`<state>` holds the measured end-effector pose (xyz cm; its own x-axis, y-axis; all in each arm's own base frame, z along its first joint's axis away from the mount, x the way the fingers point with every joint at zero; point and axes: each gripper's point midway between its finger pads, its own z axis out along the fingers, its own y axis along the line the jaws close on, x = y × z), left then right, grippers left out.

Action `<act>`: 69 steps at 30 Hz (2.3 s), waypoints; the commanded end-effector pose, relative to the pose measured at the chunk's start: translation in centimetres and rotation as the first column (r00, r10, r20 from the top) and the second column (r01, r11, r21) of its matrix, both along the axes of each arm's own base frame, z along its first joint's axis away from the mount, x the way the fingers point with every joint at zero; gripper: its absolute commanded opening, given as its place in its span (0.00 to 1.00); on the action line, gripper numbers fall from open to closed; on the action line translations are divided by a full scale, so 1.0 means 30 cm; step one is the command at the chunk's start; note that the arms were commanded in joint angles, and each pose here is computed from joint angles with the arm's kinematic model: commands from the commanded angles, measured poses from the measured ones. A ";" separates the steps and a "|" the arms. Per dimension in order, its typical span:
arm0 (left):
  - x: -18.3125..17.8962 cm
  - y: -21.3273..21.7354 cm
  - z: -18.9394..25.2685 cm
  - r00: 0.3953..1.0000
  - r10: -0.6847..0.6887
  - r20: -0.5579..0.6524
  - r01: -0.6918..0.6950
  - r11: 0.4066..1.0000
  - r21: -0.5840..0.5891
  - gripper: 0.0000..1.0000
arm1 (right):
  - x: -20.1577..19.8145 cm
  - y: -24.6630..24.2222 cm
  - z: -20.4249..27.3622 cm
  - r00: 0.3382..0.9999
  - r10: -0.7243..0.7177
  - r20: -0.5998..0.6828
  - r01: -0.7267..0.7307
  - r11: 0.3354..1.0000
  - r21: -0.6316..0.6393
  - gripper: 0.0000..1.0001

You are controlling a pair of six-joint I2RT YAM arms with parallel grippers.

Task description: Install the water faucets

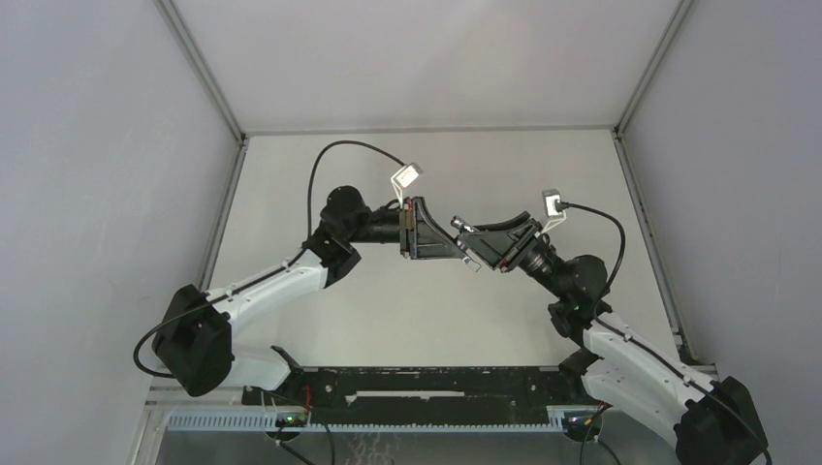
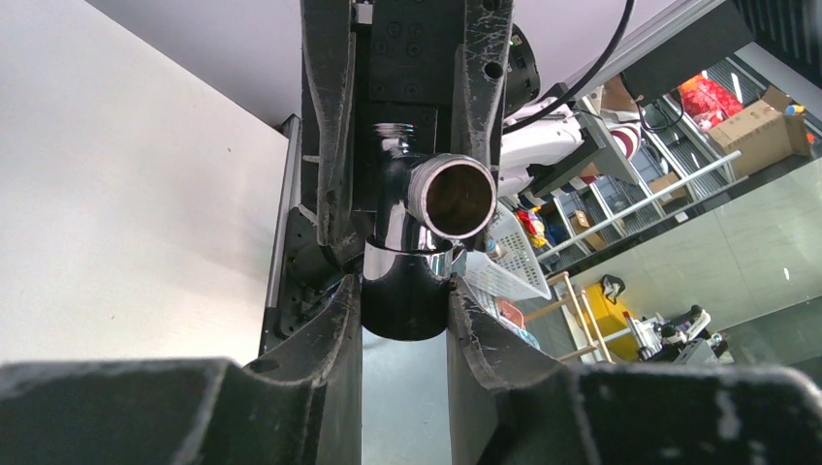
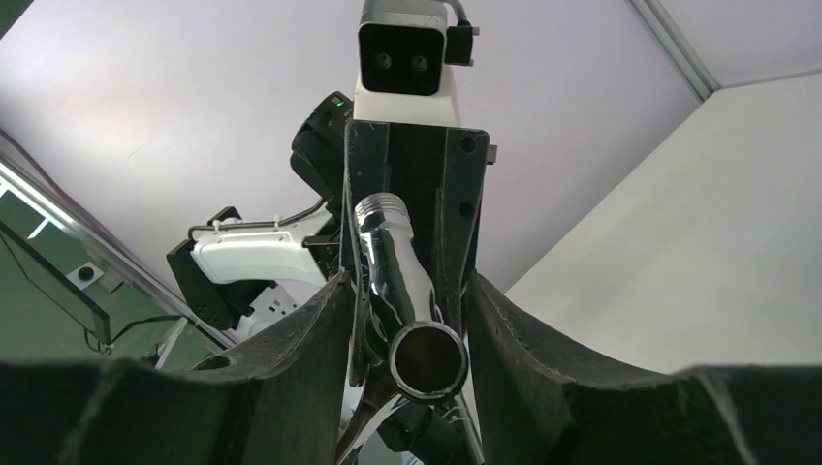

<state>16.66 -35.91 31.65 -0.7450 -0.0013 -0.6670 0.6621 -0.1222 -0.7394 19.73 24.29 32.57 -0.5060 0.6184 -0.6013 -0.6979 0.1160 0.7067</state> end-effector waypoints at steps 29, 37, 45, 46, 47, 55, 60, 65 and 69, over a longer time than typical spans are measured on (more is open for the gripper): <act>-0.045 0.017 0.161 0.993 -0.045 0.111 0.058 0.991 -0.119 0.00 | -0.034 0.015 0.115 0.992 0.040 0.122 -0.055 0.991 0.124 0.52; -0.048 0.016 0.158 0.992 -0.052 0.112 0.065 0.991 -0.116 0.00 | -0.033 0.014 0.128 0.990 0.035 0.139 -0.054 0.989 0.135 0.53; -0.051 0.017 0.153 0.992 -0.062 0.106 0.073 0.991 -0.111 0.00 | -0.056 0.010 0.159 0.975 0.029 0.222 -0.062 0.987 0.146 0.50; -0.051 0.017 0.154 0.992 -0.062 0.106 0.074 0.991 -0.112 0.00 | -0.057 0.010 0.161 0.973 0.027 0.229 -0.062 0.987 0.147 0.49; -0.052 0.017 0.154 0.992 -0.063 0.105 0.075 0.991 -0.111 0.00 | -0.057 0.011 0.161 0.972 0.026 0.235 -0.062 0.987 0.148 0.49; -0.056 0.019 0.154 0.992 -0.065 0.105 0.077 0.991 -0.111 0.00 | -0.063 0.038 0.160 0.968 0.063 0.244 -0.097 0.986 0.133 0.37; -0.059 0.022 0.152 0.992 -0.066 0.105 0.078 0.991 -0.111 0.00 | -0.063 0.037 0.164 0.968 0.060 0.244 -0.096 0.986 0.139 0.24; -0.059 0.024 0.155 0.992 -0.065 0.107 0.077 0.991 -0.112 0.00 | -0.062 0.033 0.170 0.971 0.060 0.231 -0.097 0.984 0.152 0.35; -0.059 0.023 0.153 0.992 -0.064 0.107 0.076 0.991 -0.112 0.00 | -0.061 0.031 0.172 0.970 0.053 0.238 -0.091 0.984 0.152 0.22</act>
